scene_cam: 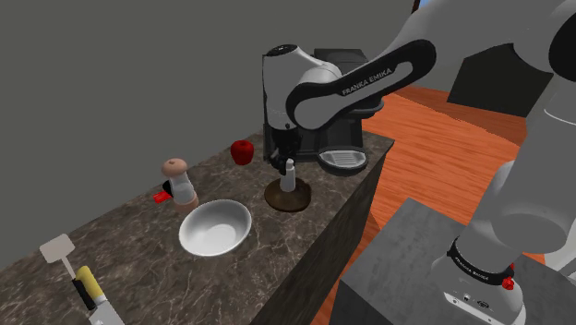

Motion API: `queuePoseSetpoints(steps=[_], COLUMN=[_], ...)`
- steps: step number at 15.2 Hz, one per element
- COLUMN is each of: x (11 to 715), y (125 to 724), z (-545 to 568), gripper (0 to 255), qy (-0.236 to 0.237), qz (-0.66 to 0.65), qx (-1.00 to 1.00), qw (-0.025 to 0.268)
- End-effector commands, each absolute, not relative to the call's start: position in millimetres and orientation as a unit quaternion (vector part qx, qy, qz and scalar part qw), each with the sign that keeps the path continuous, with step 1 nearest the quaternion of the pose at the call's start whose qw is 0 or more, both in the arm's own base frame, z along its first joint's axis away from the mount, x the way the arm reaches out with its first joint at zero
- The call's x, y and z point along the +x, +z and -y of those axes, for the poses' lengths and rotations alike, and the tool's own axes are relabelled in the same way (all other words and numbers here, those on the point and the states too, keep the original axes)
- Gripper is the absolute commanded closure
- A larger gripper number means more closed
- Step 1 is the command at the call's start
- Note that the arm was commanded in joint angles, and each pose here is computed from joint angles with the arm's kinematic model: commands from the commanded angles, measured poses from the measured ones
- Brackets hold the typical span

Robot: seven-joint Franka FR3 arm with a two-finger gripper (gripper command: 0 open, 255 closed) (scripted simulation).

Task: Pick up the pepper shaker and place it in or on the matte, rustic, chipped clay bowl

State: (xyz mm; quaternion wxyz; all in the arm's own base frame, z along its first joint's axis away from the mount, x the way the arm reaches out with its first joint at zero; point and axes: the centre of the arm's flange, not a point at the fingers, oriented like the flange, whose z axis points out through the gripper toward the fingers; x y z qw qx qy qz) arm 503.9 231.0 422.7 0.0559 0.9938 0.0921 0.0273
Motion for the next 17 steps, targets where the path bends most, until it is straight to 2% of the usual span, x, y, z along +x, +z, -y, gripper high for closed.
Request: queuePoseSetpoints(steps=[1,9,10,15,17], x=[503.7,503.7,503.7,503.7,502.0], y=[412.1,406.4,406.4,406.4,432.6], z=[-231.9,-231.9,-231.9,-231.9,-234.7], gripper=[255,255,0,0,0], qy=[0.028,0.028,0.028,0.028,0.028], qz=[-0.092,-0.092,-0.092,-0.092,-0.092], qx=[0.994,0.994,0.994,0.994,0.994], qw=[0.056,0.056,0.056,0.056,0.056])
